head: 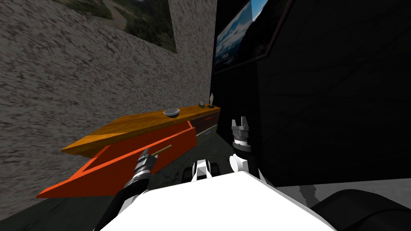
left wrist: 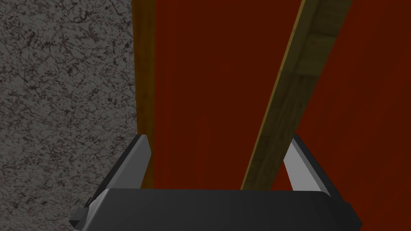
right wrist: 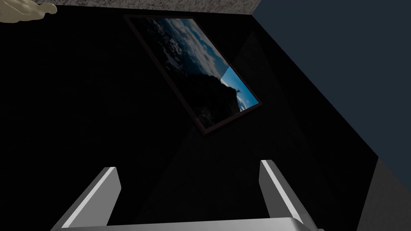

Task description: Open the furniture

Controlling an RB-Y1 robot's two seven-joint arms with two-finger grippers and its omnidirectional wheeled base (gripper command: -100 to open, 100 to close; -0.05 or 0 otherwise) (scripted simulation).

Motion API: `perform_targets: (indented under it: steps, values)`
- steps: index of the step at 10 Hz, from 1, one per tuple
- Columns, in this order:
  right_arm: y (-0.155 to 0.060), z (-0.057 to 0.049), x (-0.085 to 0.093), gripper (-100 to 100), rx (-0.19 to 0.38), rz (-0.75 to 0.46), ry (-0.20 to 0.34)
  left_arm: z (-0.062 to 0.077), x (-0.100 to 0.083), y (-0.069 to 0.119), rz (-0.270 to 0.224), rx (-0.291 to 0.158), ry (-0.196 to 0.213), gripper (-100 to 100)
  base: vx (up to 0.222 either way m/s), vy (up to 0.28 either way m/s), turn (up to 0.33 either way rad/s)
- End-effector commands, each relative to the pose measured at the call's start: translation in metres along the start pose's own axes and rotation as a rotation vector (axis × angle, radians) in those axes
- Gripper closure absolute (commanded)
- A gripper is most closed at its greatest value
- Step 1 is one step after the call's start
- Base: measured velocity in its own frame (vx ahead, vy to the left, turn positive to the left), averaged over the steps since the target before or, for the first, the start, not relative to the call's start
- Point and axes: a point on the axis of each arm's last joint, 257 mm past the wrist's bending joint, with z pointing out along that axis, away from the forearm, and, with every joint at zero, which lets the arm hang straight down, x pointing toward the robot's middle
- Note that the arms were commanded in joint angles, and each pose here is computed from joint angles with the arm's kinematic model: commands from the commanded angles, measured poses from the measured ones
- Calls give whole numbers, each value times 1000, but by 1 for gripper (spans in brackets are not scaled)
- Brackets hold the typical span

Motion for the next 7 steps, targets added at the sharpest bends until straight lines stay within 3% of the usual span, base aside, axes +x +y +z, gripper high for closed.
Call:
perform_targets:
  steps: [1,2,3,4,7]
  values:
    - [0,0,0,0,0,0,0,-4,0,-12,-5,8,0,-100,11,-2,-2]
    - [0,0,0,0,0,0,0,-8,-1,-17,-6,8,-1,-100,9,-5,-15]
    - [0,0,0,0,0,0,0,-8,-3,-6,1,-13,-7,-100,11,0,-3]
    - [0,0,0,0,0,0,0,-8,-4,-4,1,-19,-9,0,6,-2,-1]
    - [0,0,0,0,0,0,0,-9,-6,1,1,-31,-13,0,0,0,0]
